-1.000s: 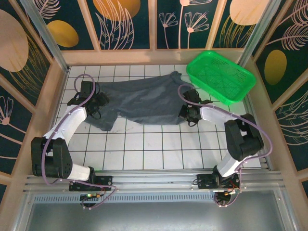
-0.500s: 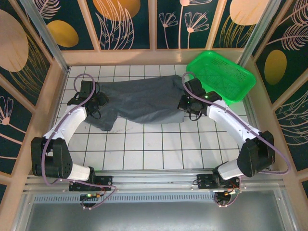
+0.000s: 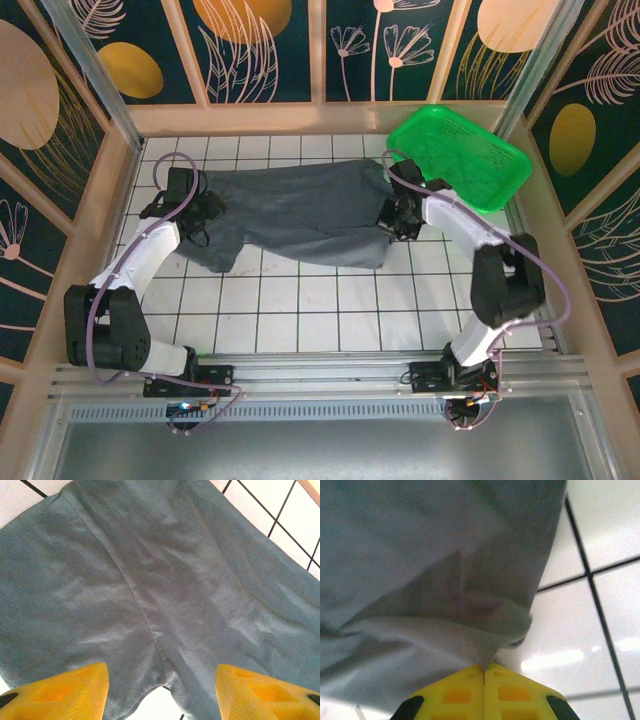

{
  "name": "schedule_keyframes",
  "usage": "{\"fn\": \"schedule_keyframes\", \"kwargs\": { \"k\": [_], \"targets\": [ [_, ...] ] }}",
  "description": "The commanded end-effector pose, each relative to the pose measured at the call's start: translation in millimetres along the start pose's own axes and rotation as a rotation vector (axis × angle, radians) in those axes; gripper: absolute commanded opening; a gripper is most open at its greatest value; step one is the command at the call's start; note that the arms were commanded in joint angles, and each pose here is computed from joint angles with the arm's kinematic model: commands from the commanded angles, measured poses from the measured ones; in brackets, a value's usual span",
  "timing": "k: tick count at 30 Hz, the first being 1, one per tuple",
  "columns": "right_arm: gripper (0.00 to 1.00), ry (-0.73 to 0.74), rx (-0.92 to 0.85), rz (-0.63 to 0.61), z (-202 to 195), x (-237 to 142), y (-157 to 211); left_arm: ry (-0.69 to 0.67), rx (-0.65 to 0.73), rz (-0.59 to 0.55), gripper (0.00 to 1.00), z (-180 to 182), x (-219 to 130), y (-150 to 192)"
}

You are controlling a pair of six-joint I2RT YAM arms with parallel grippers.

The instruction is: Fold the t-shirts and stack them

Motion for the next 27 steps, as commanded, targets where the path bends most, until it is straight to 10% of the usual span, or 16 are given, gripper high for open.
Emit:
{"fn": "schedule_keyframes", "kwargs": {
  "k": [1, 4, 12, 27],
  "targets": [
    [0.00, -0.044, -0.036, -0.037, 27, 23, -34, -0.002, 0.026, -0.019, 0.59, -6, -4, -10],
    [0.04, -0.002, -0.046, -0.015, 37, 49, -50, -0.004, 0.037, -0.028, 0.59, -7, -8, -14],
    [0.50, -0.003, -0.022, -0.203, 20, 2, -45, -0.022, 0.058, -0.035, 0.60, -5, -13, -15],
    [0.47, 0.176, -0.255, -0.126, -18, 35, 60, 0.087, 0.030, -0.138, 0.62, -23, -29, -36]
  ]
}}
Point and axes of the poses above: each hand's point on the last joint's axis, 136 mm out from that joint toward the fingers, its own x axis out along the fingers, its own z axis along the line the jaws close on, y = z × x, the point moved 7 cm from there along -x, back along the fingers, and after that the axes turned 14 degrees about x, right-handed, at the moved point
